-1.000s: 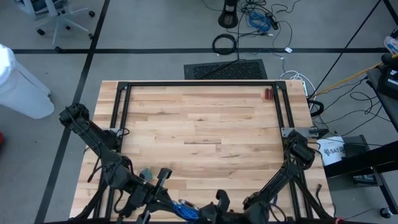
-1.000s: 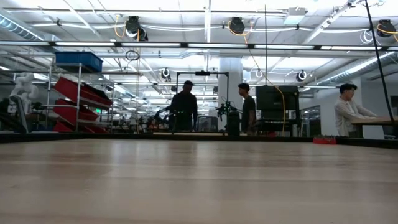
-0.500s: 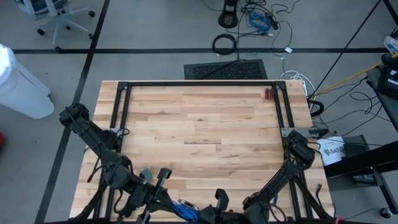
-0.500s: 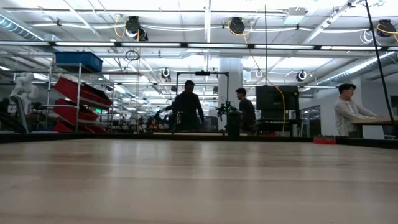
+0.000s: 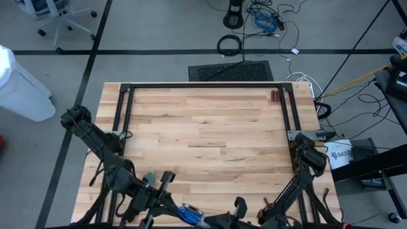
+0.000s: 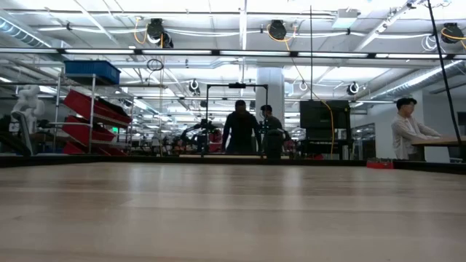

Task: Coil cords
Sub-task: Coil the blue wire onto the black spool

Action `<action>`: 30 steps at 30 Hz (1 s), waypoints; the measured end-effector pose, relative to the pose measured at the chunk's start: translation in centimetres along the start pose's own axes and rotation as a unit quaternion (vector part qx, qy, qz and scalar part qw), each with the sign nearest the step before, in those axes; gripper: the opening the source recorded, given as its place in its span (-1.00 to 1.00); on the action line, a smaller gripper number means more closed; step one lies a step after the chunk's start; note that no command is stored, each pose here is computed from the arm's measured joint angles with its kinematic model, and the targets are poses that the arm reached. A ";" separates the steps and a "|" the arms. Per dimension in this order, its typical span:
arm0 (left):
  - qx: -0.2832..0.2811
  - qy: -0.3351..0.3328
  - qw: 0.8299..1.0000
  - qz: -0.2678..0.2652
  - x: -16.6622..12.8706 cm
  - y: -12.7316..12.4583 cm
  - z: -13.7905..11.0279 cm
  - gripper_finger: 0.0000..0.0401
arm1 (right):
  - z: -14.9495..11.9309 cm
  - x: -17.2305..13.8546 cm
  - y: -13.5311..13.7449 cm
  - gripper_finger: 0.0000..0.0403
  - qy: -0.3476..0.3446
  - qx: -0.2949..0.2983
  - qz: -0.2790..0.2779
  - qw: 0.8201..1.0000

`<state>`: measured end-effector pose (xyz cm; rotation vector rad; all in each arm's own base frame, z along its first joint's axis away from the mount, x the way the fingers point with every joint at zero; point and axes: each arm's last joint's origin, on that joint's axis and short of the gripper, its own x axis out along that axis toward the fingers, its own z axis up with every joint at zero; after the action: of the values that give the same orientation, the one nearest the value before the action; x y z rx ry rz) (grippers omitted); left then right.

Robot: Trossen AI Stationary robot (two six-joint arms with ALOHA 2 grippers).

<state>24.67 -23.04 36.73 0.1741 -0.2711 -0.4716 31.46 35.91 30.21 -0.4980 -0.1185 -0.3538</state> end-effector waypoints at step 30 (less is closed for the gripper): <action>0.005 0.015 0.999 -0.033 -0.1 -0.4 -0.4 -1.00 | 3.4 -4.6 -1.3 -1.00 -0.026 -0.009 0.021 0.999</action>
<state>24.54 -23.36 36.28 0.1993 -0.2394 -0.5324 26.65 37.93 32.82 -0.5266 -0.1543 -0.3004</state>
